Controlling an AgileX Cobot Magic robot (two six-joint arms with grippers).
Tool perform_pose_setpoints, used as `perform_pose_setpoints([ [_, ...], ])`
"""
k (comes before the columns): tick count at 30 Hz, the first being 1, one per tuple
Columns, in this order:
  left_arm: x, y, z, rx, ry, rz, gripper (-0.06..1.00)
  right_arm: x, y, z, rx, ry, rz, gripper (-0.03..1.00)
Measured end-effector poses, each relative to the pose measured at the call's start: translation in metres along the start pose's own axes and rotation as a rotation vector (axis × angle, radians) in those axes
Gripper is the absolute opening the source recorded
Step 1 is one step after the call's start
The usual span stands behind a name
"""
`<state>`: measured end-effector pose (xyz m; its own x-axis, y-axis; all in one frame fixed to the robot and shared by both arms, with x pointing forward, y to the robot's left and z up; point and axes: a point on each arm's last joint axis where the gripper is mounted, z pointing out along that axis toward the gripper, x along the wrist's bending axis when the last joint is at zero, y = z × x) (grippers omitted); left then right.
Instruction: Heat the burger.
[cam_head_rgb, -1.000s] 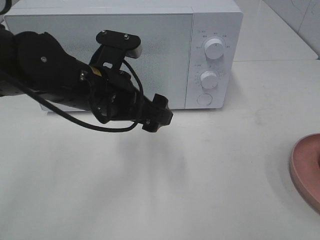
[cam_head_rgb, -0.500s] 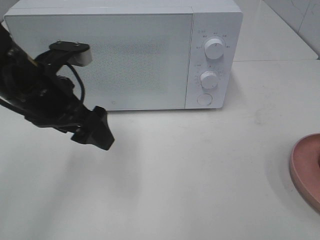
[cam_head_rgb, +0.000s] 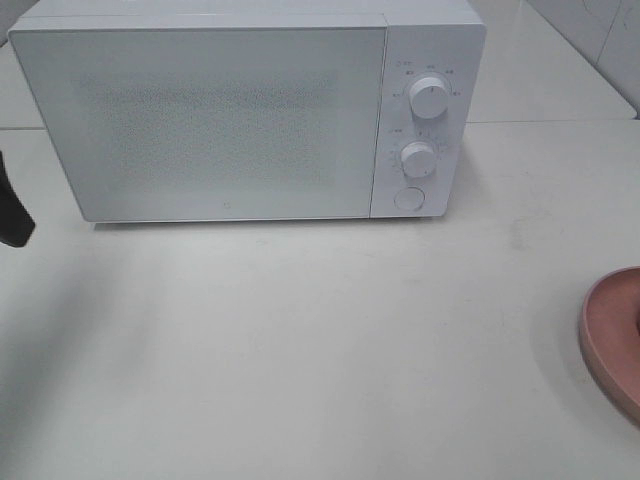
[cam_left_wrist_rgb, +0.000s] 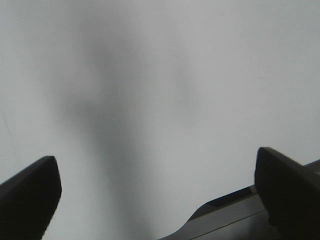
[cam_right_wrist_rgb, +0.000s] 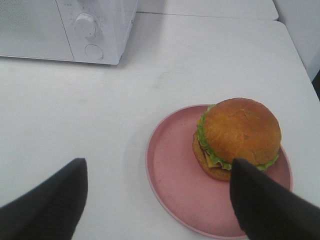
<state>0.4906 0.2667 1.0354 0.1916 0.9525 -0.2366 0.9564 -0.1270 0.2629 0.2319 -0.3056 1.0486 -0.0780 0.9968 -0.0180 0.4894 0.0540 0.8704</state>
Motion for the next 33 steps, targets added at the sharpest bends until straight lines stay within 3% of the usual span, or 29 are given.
perform_pose_setpoints([
  [4, 0.01, -0.009, -0.013, -0.033, 0.042, -0.054, 0.97, 0.0, 0.0, 0.0, 0.0, 0.0, 0.0, 0.76],
  [6, 0.014, -0.022, -0.023, -0.05, 0.098, -0.087, 0.97, 0.0, 0.0, 0.0, 0.0, 0.0, 0.0, 0.76],
  [11, 0.013, -0.048, -0.036, -0.074, 0.169, -0.104, 0.97, 0.0, 0.0, 0.0, 0.0, 0.0, 0.0, 0.76],
  [26, -0.002, -0.131, -0.051, -0.23, 0.206, -0.073, 0.97, 0.0, 0.0, 0.0, 0.0, 0.0, 0.0, 0.76],
  [33, -0.011, -0.172, -0.058, -0.385, 0.221, -0.042, 0.97, 0.0, 0.0, 0.0, 0.0, 0.0, 0.0, 0.76],
])
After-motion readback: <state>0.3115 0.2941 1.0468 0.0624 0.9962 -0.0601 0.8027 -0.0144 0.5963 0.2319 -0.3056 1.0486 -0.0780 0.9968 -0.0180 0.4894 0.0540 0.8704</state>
